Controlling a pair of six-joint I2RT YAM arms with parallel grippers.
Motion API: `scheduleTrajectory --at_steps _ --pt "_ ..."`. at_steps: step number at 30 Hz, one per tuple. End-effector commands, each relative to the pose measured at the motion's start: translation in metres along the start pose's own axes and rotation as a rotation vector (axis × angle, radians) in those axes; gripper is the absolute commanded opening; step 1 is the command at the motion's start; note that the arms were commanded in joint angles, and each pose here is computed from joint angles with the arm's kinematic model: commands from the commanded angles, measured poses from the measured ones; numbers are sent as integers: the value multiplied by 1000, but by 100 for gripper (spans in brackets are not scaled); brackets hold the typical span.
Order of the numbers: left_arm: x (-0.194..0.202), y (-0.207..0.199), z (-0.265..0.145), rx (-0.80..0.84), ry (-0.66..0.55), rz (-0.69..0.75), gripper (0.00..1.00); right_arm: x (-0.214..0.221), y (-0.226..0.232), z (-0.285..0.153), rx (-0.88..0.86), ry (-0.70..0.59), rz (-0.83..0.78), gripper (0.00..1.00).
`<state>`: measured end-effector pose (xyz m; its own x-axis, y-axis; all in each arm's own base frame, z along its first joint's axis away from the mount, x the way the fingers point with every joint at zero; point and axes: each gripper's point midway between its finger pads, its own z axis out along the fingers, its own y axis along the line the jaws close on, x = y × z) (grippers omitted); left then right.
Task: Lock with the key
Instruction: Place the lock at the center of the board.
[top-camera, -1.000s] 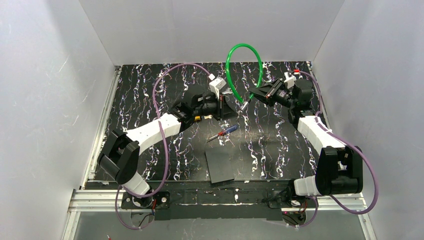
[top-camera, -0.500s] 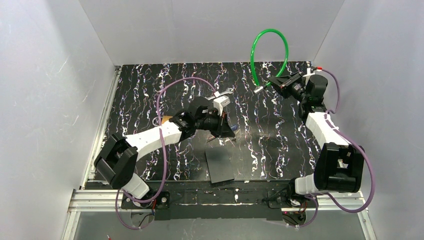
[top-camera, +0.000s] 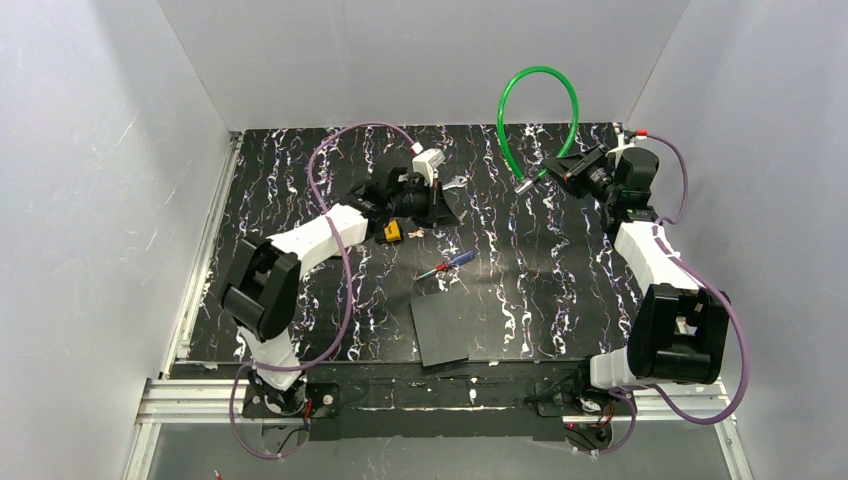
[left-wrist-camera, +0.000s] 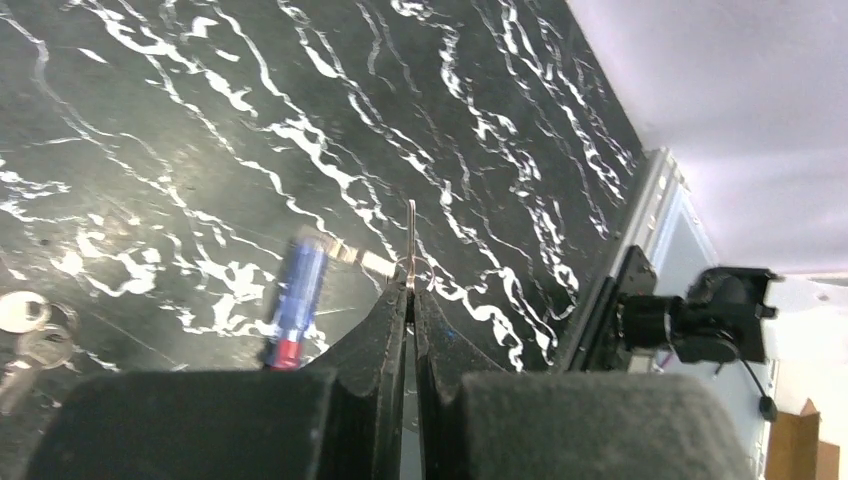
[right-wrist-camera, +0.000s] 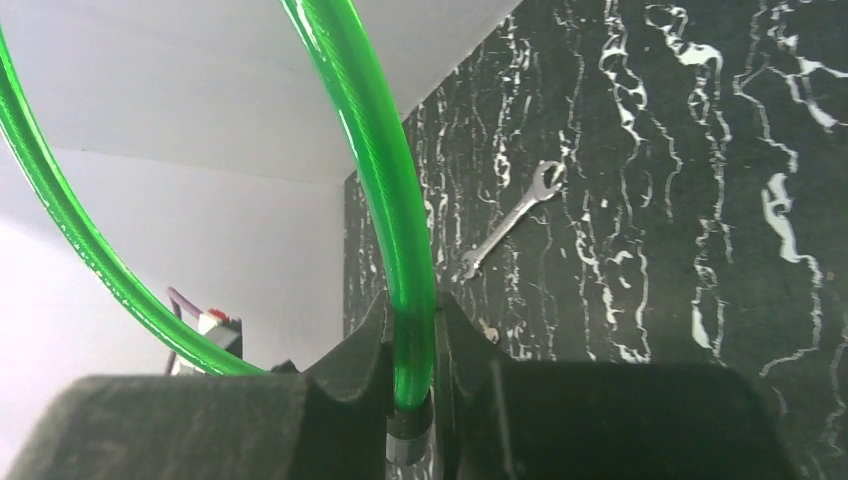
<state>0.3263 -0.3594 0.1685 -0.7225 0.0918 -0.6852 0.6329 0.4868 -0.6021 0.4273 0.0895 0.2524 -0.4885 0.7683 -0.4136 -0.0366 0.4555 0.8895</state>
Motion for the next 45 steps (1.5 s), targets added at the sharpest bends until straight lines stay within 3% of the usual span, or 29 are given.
scheduleTrajectory --at_steps 1,11,21,34,45 --pt "-22 13 14 -13 -20 82 0 -12 7 -11 -17 -31 -117 1" --pt "-51 34 -5 -32 -99 -21 0 14 -60 -3 160 91 -224 1" --pt "-59 42 -27 -58 -139 -47 0 51 -129 1 404 302 -407 1" --pt "-56 36 -31 -34 -146 -66 0 58 -140 38 492 326 -658 1" --pt "-61 35 -37 -29 -163 -71 0 101 -156 36 529 485 -802 1"
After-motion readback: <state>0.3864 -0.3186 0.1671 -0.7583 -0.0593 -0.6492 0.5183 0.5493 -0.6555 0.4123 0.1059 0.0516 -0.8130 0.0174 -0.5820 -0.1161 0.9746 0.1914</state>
